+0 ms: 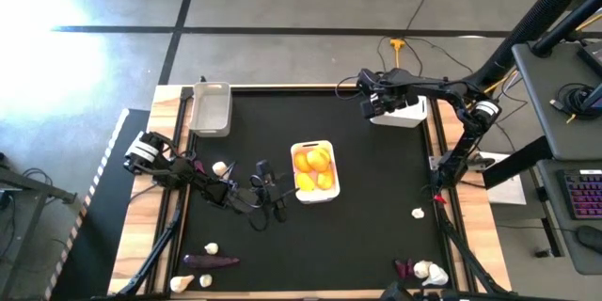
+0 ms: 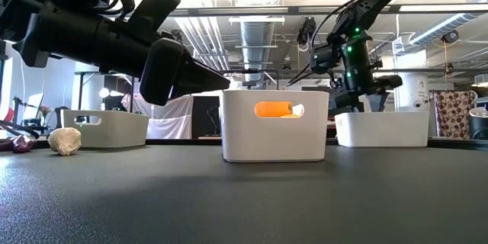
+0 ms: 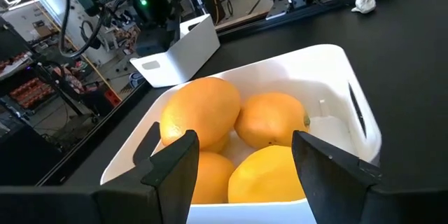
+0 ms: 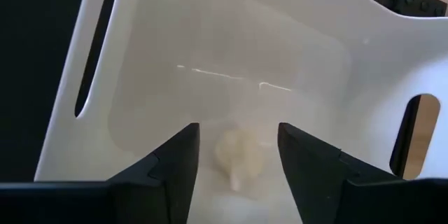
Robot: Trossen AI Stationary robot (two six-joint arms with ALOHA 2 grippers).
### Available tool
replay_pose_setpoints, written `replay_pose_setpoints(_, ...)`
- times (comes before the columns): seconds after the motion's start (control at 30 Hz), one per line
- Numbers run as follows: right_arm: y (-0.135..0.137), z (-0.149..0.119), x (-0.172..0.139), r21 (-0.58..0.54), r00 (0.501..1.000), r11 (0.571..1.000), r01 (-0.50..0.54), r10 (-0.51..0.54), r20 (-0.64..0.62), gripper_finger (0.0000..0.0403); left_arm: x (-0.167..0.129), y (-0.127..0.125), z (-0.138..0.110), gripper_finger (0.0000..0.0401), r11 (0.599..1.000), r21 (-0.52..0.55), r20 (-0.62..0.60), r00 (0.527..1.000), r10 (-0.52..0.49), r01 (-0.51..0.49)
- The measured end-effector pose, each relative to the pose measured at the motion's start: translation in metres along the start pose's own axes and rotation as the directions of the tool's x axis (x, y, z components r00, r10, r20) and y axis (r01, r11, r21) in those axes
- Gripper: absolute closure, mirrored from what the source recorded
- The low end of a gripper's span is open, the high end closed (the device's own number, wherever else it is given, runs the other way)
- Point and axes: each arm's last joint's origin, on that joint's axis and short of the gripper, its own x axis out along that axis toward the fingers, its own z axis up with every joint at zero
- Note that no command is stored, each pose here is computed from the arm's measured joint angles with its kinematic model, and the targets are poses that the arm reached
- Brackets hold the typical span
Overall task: Sort produce into baskets
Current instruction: Put the garlic into the top white bin
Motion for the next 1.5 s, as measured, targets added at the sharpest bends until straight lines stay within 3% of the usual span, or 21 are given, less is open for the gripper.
replay_pose_setpoints(0.1,0.0,0.001,-0.003,-0.014,1.0,1.0,-0.022,0.022,-0.019,0.02,0.0,0.0,0.0,0.0189,1.0,0.003,-0.001,1.0,-0.007,0.007)
replay_pose_setpoints(0.23,0.002,0.005,-0.021,-0.025,0.989,0.99,-0.136,0.134,-0.057,0.0197,0.0,0.0,0.0,0.0189,1.0,0.005,0.0,1.0,-0.007,0.007)
replay_pose_setpoints(0.47,0.013,-0.014,-0.086,-0.124,0.972,0.964,-0.235,0.235,-0.016,0.022,0.001,-0.001,0.002,0.0189,1.0,-0.001,0.006,1.0,-0.007,0.007)
replay_pose_setpoints(0.63,0.031,-0.06,-0.126,-0.141,0.943,0.936,-0.323,0.331,0.036,0.0239,0.002,-0.001,0.005,0.0189,1.0,-0.009,0.014,1.0,-0.007,0.007)
replay_pose_setpoints(0.77,0.051,-0.115,-0.143,-0.268,0.929,0.897,-0.352,0.369,0.014,0.025,0.002,-0.001,0.005,0.0189,1.0,-0.019,0.013,1.0,-0.007,0.008)
replay_pose_setpoints(1.0,0.071,-0.213,-0.148,-0.409,0.931,0.837,-0.364,0.33,-0.155,0.0256,0.002,-0.001,0.004,0.0189,0.999,-0.05,0.011,1.0,-0.009,0.009)
replay_pose_setpoints(1.13,0.075,-0.256,-0.14,-0.427,0.925,0.831,-0.357,0.251,-0.285,0.0243,0.002,-0.001,0.004,0.0189,0.996,-0.091,0.011,1.0,-0.009,0.01)
replay_pose_setpoints(1.33,0.075,-0.297,-0.123,-0.444,0.889,0.84,-0.311,0.093,-0.448,0.0214,0.002,-0.001,0.006,0.0189,0.992,-0.123,0.03,0.999,-0.014,0.018)
replay_pose_setpoints(1.5,0.075,-0.309,-0.108,-0.459,0.848,0.846,-0.269,-0.018,-0.53,0.0186,0.002,-0.001,0.006,0.0189,0.991,-0.13,0.03,0.999,-0.014,0.018)
